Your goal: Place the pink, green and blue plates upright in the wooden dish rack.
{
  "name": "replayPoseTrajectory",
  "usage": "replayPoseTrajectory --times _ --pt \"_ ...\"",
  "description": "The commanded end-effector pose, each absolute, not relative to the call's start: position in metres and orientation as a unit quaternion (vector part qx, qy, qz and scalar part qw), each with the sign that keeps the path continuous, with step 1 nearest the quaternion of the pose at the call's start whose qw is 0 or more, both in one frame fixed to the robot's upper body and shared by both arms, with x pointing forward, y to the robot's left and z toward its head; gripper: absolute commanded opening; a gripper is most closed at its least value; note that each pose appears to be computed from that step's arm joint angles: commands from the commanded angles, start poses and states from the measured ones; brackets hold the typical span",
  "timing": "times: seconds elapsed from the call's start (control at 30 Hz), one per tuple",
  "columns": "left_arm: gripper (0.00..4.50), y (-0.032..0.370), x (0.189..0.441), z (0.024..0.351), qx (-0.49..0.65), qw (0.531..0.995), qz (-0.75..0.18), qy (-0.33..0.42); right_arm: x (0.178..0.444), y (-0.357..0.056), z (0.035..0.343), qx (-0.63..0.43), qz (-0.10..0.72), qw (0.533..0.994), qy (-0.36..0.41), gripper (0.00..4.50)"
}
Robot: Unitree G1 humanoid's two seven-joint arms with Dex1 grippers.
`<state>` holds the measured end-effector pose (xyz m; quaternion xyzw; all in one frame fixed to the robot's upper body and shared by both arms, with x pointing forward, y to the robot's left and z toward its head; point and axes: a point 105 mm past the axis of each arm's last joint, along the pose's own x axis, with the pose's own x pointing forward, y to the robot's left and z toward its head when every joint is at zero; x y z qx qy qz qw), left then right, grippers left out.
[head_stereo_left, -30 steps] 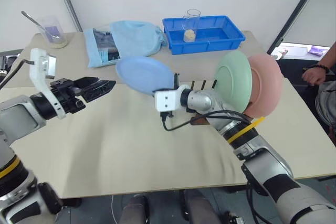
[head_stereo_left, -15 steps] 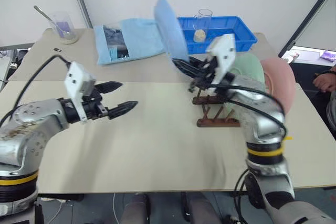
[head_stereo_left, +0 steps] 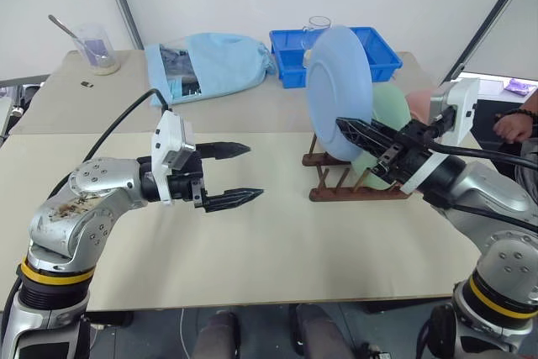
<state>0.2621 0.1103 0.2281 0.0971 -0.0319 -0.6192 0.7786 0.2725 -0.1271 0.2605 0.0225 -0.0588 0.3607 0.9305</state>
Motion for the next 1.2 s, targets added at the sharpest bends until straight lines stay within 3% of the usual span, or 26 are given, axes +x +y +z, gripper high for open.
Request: replayPoseTrajectory --times 0.03,0.27,0.73,0.97,1.03,1.2 --pt "4.41 0.106 0.253 0.242 0.095 0.747 -0.656 -0.054 0.264 -0.135 0.266 0.031 0.352 0.933 -0.062 0.0" --pt "4.41 0.1 0.253 0.244 0.125 0.726 -0.674 -0.055 0.26 -0.137 0.26 0.075 0.362 0.929 -0.026 0.0" --pt "4.41 0.103 0.258 0.237 0.142 0.728 -0.668 -0.061 0.265 -0.141 0.258 0.105 0.34 0.934 0.017 0.0" --pt "4.41 0.1 0.257 0.237 0.143 0.722 -0.674 -0.065 0.281 -0.142 0.251 0.104 0.315 0.942 0.04 0.0" --pt "4.5 0.099 0.257 0.237 0.144 0.722 -0.674 -0.066 0.284 -0.142 0.251 0.101 0.31 0.944 0.04 0.97" --pt "4.5 0.101 0.256 0.234 0.142 0.726 -0.67 -0.062 0.288 -0.144 0.258 0.094 0.297 0.95 0.022 2.65"
